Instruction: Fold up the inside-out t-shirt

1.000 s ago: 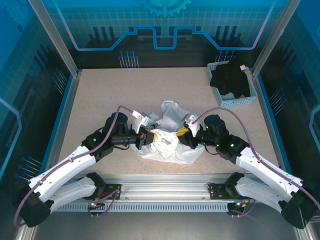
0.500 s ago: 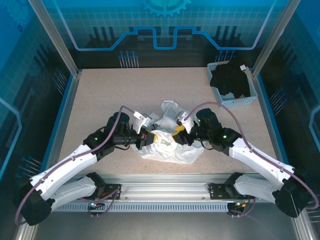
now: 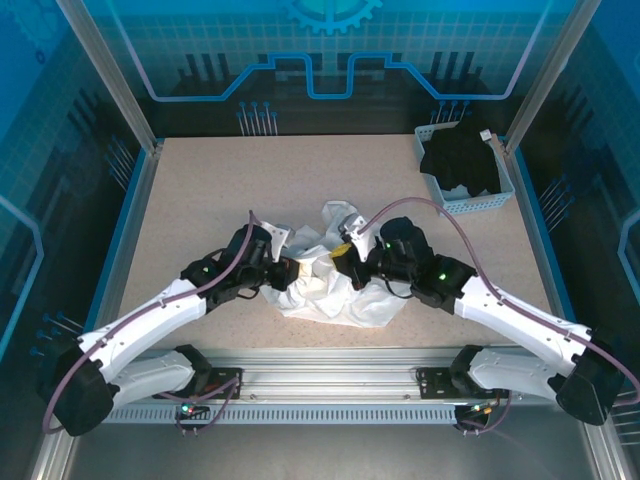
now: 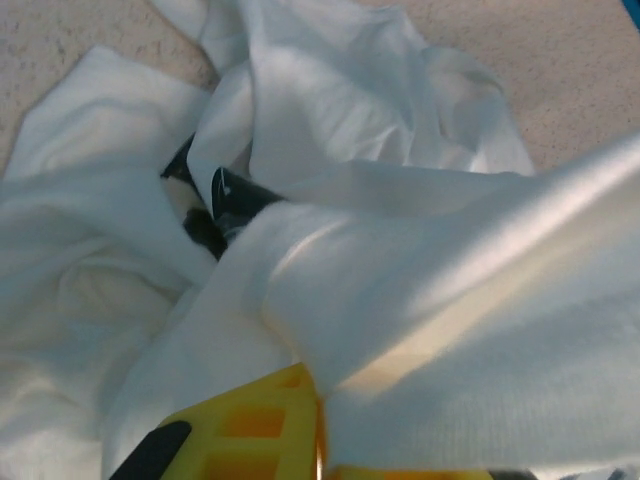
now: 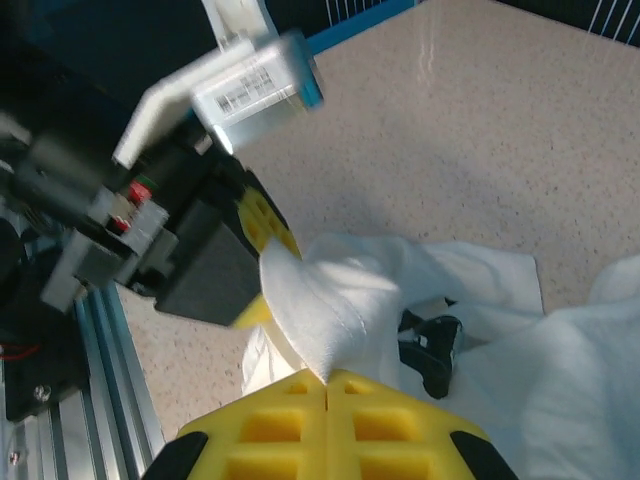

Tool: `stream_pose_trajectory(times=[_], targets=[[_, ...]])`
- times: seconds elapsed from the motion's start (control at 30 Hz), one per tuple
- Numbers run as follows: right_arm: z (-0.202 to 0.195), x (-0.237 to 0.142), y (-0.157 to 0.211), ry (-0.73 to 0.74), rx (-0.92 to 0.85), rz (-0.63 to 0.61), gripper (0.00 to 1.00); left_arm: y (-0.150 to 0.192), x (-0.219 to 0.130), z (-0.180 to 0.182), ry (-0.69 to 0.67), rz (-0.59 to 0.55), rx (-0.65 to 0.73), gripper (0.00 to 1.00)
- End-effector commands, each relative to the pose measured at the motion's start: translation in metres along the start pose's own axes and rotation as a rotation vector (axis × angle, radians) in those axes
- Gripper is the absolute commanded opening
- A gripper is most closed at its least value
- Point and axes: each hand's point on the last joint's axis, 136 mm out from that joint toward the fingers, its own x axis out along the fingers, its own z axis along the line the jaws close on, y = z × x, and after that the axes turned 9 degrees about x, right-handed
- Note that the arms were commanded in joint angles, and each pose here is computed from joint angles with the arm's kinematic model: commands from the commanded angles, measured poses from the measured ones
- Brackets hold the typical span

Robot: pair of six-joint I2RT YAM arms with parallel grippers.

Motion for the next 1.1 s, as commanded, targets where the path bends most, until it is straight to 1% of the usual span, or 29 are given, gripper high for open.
stream_pose_trajectory(times=[0.0,0.1,0.13,0.27,0.33,0.47,0.7,0.8,0.93,1.07], targets=[[0.005,-0.001,-0.036,0.023,0.029,-0.136,0.00,0.011,0.002,0.007,-0.029,0.041,-0.066,0.13],[0.010,0.001,-0.038,0.024,0.017,-0.148,0.00,0.023,0.005,0.009,-0.029,0.070,-0.087,0.14],[0.015,-0.003,-0.049,0.018,0.006,-0.173,0.00,0.026,0.005,0.011,-0.034,0.079,-0.097,0.14],[0.019,-0.006,-0.054,0.042,-0.034,-0.193,0.00,0.033,0.005,0.010,-0.026,0.104,-0.118,0.15],[0.017,-0.008,-0.054,0.069,-0.050,-0.197,0.00,0.034,0.004,0.007,-0.005,0.108,-0.122,0.17],[0.011,-0.013,-0.056,0.114,-0.065,-0.207,0.00,0.039,0.002,-0.002,0.045,0.122,-0.128,0.24],[0.005,-0.029,-0.064,0.172,-0.107,-0.237,0.00,0.046,0.003,-0.001,0.049,0.141,-0.136,0.26],[0.000,-0.030,-0.063,0.199,-0.121,-0.229,0.00,0.043,0.001,-0.006,0.078,0.129,-0.133,0.24],[-0.015,-0.029,-0.054,0.269,-0.126,-0.197,0.00,0.039,-0.005,-0.013,0.128,0.095,-0.116,0.21],[-0.034,-0.035,-0.051,0.343,-0.094,-0.181,0.00,0.039,-0.013,-0.013,0.129,0.077,-0.108,0.13]])
